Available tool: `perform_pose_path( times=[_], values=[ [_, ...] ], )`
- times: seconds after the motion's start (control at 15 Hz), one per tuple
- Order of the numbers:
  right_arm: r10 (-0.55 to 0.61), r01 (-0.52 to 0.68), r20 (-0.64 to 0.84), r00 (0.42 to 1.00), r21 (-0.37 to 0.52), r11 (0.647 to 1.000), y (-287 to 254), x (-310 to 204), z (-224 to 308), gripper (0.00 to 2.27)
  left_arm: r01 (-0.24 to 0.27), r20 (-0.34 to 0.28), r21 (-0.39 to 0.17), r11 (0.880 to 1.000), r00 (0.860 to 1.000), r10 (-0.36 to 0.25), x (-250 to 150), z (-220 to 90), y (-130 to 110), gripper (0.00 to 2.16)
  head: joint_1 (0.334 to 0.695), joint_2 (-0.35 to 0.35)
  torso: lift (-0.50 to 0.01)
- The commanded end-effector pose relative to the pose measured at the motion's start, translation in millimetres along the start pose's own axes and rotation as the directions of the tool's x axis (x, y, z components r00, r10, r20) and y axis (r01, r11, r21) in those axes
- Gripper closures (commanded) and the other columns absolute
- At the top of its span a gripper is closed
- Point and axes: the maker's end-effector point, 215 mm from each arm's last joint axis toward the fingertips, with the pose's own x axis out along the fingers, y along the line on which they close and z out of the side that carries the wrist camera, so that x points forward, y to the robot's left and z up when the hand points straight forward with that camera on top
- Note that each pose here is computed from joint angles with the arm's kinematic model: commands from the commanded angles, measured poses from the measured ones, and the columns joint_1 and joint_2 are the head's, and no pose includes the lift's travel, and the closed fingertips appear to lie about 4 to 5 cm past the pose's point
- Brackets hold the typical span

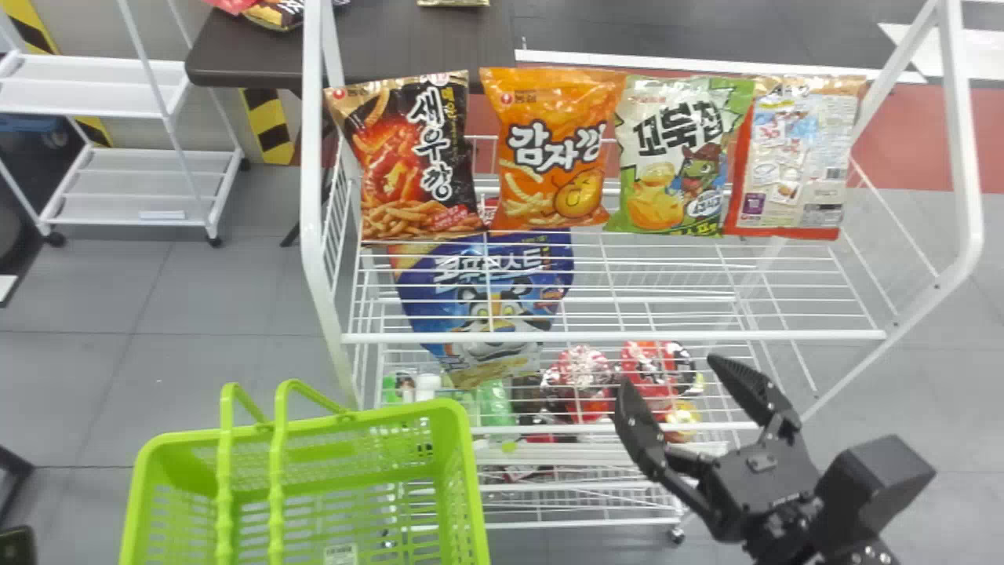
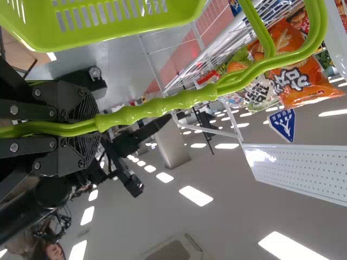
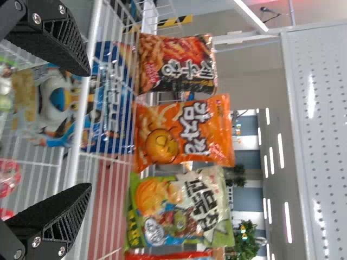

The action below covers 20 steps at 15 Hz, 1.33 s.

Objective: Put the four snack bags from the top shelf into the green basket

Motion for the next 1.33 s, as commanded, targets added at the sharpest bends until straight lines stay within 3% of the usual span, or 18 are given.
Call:
perform_pose_path(
  times=[0.0, 0.4, 0.8, 1.27],
  values=[
    [0.015, -0.017, 0.036, 0.999, 0.038, 0.999, 12, 35, 21, 0.08, 0.004, -0.010, -0.006, 1.000, 1.000, -0.004, -3, 0, -2, 2.15, 0.695, -0.011, 0.000],
    [0.091, -0.092, 0.017, 0.996, 0.093, 0.991, 30, 156, 33, 0.08, 0.008, -0.011, 0.002, 1.000, 1.000, -0.008, -13, 9, -7, 2.15, 0.695, 0.081, 0.000],
    [0.262, -0.263, 0.032, 0.965, 0.214, 0.941, 87, 237, 41, 0.08, 0.011, -0.014, 0.006, 1.000, 1.000, -0.011, -19, 18, -6, 2.15, 0.695, 0.197, 0.000],
    [0.252, -0.248, -0.023, 0.967, 0.114, 0.962, 79, 307, 32, 0.08, 0.015, -0.002, 0.002, 1.000, 1.000, -0.015, -21, 28, 1, 2.15, 0.695, 0.249, 0.000]
  ],
)
